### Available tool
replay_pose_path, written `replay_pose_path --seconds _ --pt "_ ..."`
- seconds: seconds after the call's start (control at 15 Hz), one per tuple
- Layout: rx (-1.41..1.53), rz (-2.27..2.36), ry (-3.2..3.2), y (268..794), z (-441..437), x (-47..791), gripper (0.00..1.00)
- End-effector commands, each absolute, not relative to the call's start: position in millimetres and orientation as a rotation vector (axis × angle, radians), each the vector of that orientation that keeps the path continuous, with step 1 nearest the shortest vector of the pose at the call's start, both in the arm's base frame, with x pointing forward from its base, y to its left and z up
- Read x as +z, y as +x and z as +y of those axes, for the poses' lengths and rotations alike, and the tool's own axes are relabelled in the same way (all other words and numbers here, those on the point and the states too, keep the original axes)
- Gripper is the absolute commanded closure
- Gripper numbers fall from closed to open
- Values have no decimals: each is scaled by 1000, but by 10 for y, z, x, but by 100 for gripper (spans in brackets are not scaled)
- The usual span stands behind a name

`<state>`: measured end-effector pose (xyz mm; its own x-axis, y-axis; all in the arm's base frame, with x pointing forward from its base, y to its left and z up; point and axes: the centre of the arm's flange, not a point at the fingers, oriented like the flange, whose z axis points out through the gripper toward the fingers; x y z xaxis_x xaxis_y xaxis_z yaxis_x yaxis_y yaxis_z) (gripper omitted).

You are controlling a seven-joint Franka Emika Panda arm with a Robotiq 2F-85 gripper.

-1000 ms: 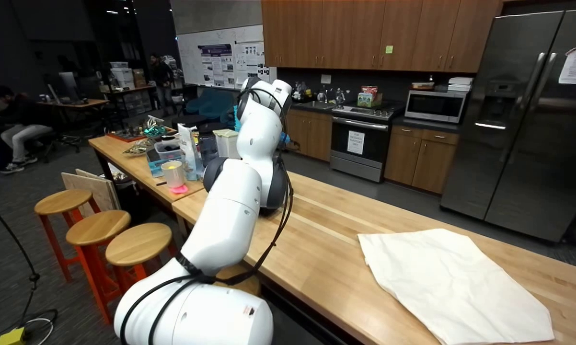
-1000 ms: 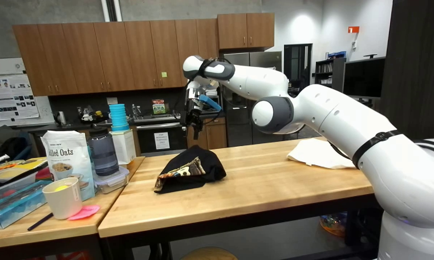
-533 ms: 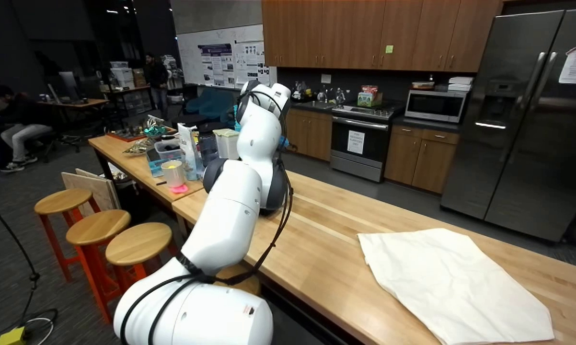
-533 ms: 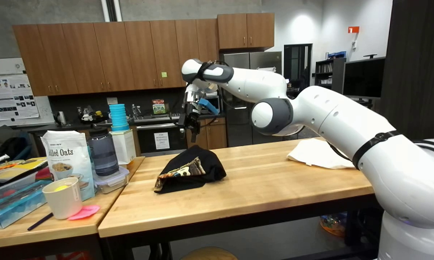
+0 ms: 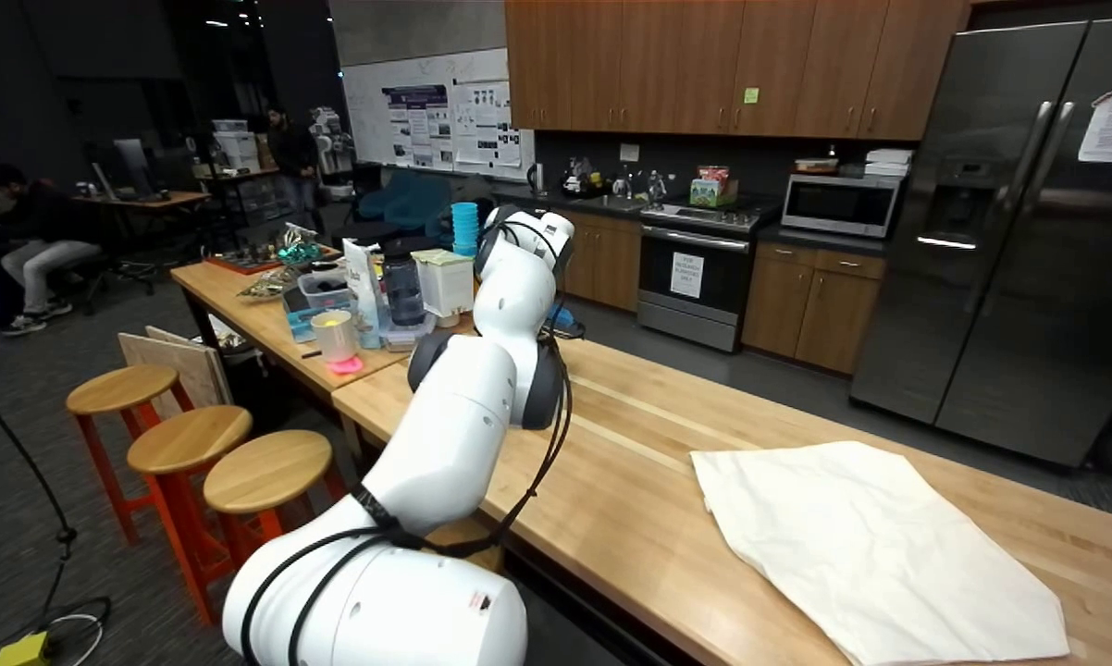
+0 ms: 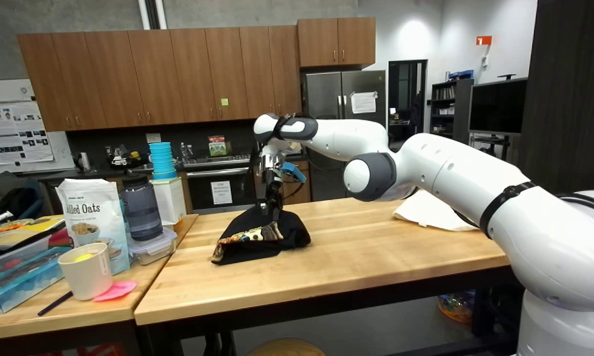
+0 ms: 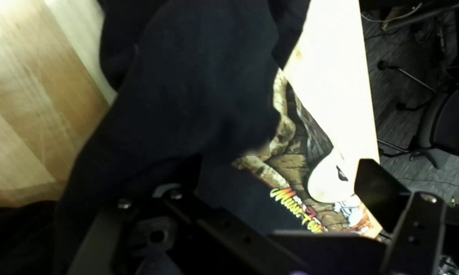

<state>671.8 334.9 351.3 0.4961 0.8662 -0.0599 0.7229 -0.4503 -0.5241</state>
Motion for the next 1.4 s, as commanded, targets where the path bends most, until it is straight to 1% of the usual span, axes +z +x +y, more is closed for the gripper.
replay_pose_path --seconds 0.0,0.4,0.6,0.8,0.93,1.07,1.2,1.33 --pt "457 -1464 -2422 6362 3149 3335 0" --pt "525 -1698 -2634 6337 3099 3252 0" --pt "501 -1790 -2774 6383 3086 3315 0" --pt "369 -1828 -2937 6461 3101 3528 0" --pt "222 -1814 -3033 6487 3113 3721 0" --pt "50 -1695 -3086 6525 3130 3906 0" --pt "-9 -1559 -3087 6528 3161 4041 0" --pt "-1 -1447 -3048 6538 3154 4083 0"
